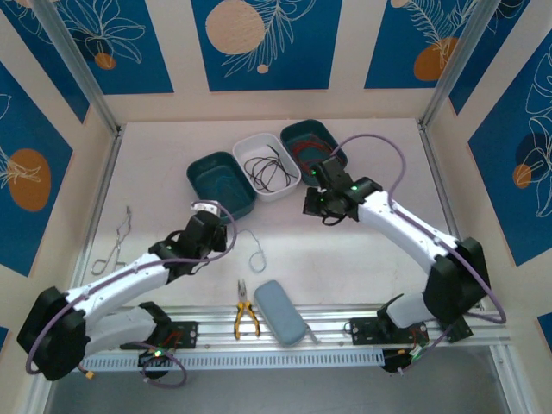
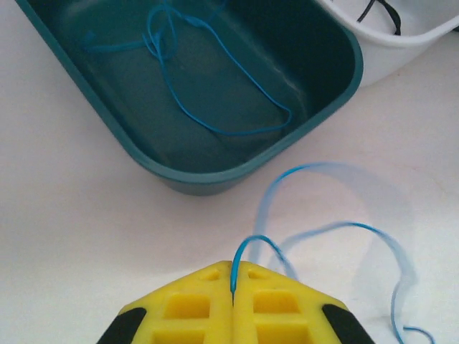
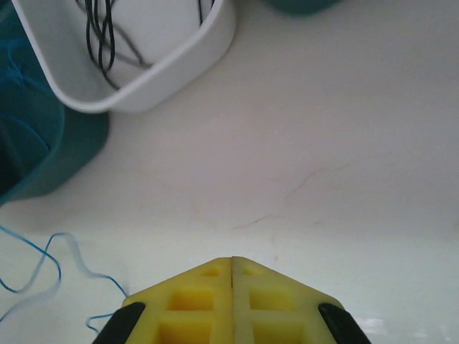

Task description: Untangle the cables

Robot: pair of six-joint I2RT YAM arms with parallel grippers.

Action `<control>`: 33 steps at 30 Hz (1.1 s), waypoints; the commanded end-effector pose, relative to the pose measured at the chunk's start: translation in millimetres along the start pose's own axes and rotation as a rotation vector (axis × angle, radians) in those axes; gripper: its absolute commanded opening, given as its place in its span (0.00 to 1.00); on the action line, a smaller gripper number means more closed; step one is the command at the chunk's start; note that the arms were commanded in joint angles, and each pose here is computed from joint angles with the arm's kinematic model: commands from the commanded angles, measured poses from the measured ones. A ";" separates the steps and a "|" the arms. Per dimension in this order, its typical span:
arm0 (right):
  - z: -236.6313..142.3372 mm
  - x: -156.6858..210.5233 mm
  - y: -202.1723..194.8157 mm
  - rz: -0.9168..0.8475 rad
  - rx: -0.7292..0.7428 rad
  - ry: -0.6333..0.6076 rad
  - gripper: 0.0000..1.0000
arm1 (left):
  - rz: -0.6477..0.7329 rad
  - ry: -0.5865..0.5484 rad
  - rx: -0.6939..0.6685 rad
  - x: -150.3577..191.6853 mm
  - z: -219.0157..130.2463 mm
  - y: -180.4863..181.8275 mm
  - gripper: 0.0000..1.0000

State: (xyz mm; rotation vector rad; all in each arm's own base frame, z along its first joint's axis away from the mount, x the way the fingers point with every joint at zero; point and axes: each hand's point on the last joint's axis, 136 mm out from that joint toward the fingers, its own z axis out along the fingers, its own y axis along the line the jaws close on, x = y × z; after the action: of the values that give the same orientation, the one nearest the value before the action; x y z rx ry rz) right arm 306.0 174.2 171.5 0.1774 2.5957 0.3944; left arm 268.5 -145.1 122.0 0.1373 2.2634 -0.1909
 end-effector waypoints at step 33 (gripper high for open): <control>-53.1 -13.4 -49.5 0.062 -0.006 -0.180 0.62 | 0.154 -0.636 -0.001 -291.6 -158.1 -8.0 0.00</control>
State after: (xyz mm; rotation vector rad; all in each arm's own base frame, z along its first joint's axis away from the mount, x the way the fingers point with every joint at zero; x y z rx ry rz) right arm 291.3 116.5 204.7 0.2661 2.4335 0.3963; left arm 326.2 -138.2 428.9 0.2334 1.6443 -0.1162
